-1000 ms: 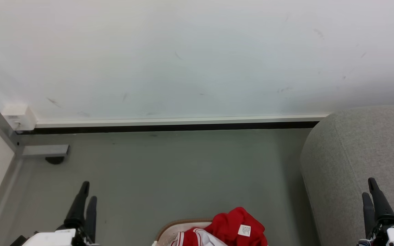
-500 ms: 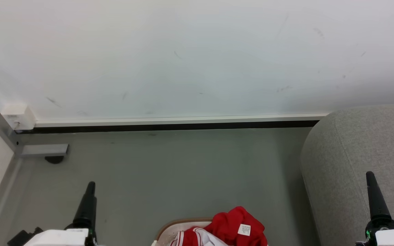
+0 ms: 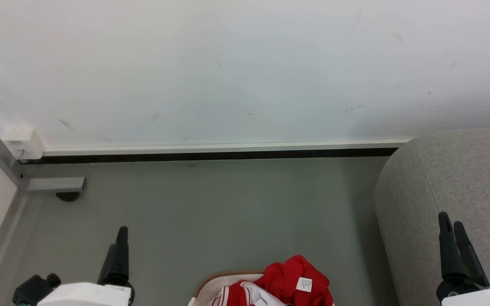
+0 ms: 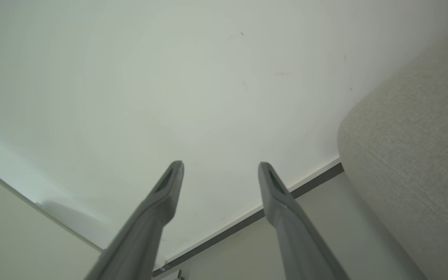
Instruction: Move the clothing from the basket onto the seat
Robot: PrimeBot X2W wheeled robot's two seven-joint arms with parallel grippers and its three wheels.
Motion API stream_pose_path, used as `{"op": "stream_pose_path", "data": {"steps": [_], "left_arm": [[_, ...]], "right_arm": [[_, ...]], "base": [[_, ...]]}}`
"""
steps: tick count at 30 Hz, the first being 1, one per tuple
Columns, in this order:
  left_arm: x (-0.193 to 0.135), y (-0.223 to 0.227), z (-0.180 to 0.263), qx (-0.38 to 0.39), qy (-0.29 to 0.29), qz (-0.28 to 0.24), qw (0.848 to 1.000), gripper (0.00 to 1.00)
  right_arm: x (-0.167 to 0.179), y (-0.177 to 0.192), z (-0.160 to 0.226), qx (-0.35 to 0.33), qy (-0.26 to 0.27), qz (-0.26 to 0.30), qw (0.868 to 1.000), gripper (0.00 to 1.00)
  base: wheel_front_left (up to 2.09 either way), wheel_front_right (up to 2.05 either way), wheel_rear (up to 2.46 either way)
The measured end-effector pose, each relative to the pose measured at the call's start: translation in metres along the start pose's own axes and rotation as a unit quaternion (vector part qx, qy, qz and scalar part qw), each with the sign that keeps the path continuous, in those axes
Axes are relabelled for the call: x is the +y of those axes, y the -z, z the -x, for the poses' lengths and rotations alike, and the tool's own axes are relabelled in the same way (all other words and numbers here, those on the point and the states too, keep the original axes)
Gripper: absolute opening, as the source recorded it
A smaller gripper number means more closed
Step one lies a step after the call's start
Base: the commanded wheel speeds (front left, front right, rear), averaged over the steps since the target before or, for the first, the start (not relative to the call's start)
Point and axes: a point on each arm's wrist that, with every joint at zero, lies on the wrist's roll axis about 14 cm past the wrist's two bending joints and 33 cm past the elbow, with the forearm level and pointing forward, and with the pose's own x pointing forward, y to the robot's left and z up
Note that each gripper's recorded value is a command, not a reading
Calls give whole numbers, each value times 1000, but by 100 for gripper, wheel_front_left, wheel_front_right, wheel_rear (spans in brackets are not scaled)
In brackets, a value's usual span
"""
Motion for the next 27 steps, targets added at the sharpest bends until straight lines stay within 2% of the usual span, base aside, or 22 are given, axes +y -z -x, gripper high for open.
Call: {"op": "stream_pose_path", "data": {"steps": [11,27], "left_arm": [[-5,-1,0,-14,9,-92,996,100],[-8,0,3,-28,20,-197,980,100]], "right_arm": [[1,0,0,-2,-7,100,995,100],[-2,-2,4,-6,-9,211,977,100]], "base": [[0,0,0],[0,0,0]]}}
